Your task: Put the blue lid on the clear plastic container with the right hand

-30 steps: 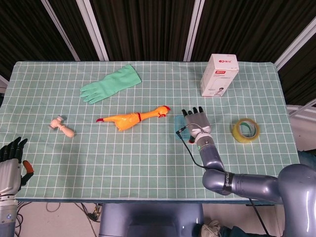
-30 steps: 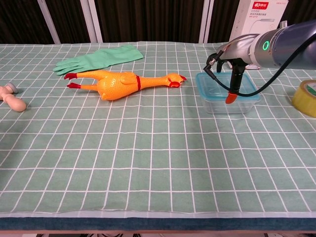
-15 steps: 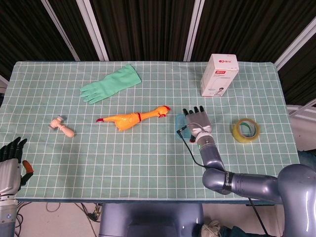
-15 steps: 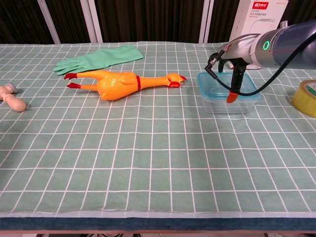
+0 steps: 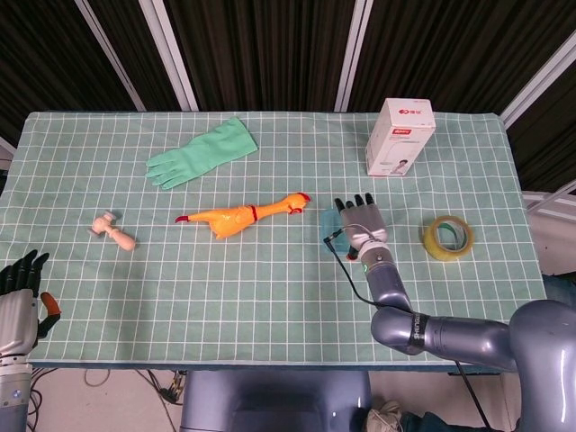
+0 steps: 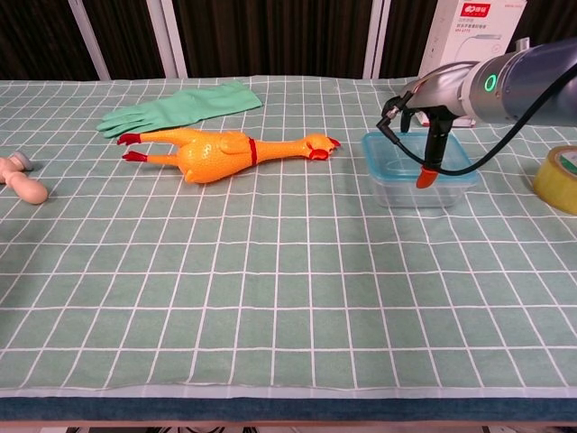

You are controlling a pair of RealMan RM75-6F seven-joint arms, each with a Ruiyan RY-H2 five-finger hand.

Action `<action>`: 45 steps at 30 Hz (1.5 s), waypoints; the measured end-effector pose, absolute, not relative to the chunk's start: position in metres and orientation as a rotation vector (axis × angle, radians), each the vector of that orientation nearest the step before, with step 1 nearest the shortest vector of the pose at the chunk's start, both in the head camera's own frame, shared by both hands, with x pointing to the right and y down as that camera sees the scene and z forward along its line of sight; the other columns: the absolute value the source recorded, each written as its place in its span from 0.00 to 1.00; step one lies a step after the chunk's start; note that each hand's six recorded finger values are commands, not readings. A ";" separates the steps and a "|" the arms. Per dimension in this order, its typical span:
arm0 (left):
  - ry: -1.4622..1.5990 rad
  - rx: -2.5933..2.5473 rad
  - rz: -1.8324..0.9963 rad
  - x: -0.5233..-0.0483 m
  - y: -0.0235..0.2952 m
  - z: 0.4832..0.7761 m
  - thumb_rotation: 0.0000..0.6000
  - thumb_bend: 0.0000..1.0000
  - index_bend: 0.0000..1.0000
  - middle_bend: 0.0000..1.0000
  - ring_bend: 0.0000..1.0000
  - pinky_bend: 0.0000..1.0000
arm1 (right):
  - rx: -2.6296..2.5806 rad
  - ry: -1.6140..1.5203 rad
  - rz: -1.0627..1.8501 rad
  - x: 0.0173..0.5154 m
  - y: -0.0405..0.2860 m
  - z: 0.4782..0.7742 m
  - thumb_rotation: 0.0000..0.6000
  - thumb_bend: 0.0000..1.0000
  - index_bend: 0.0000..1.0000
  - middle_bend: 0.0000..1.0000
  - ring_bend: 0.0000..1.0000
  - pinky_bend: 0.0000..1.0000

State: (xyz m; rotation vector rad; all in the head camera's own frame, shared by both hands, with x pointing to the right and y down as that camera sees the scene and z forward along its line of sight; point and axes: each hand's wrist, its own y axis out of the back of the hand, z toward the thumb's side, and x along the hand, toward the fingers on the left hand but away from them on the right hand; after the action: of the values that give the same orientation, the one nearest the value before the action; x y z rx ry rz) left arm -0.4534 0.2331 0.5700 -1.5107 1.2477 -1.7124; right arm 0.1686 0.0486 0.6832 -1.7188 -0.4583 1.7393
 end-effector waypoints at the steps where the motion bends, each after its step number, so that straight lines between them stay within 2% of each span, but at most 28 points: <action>1: 1.248 -1.511 -1.713 -0.453 0.233 0.570 1.00 0.79 0.09 0.00 0.00 0.00 | -1.719 -0.458 1.740 0.169 0.049 0.683 1.00 0.12 0.06 0.43 0.07 0.00; 35: 1.249 -1.505 -1.725 -0.453 0.233 0.570 1.00 0.79 0.09 0.00 0.00 0.00 | -1.730 -0.453 1.751 0.175 0.050 0.687 1.00 0.12 0.06 0.42 0.06 0.00; 38: 1.251 -1.504 -1.725 -0.454 0.233 0.570 1.00 0.79 0.09 0.00 0.00 0.00 | -1.732 -0.456 1.751 0.175 0.050 0.688 1.00 0.12 0.06 0.34 0.03 0.00; 41: 1.251 -1.505 -1.726 -0.454 0.233 0.570 1.00 0.79 0.09 0.00 0.00 0.00 | -1.730 -0.456 1.755 0.175 0.050 0.687 1.00 0.12 0.05 0.22 0.00 0.00; 45: 1.251 -1.505 -1.725 -0.454 0.233 0.570 1.00 0.79 0.09 0.00 0.00 0.00 | -1.726 -0.455 1.762 0.177 0.050 0.687 1.00 0.12 0.06 0.10 0.00 0.00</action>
State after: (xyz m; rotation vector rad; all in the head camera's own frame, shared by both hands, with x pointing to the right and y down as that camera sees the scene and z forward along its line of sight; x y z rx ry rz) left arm -0.4535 0.2325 0.5696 -1.5047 1.2508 -1.7252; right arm 0.1766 0.0500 0.6866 -1.7258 -0.4551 1.7622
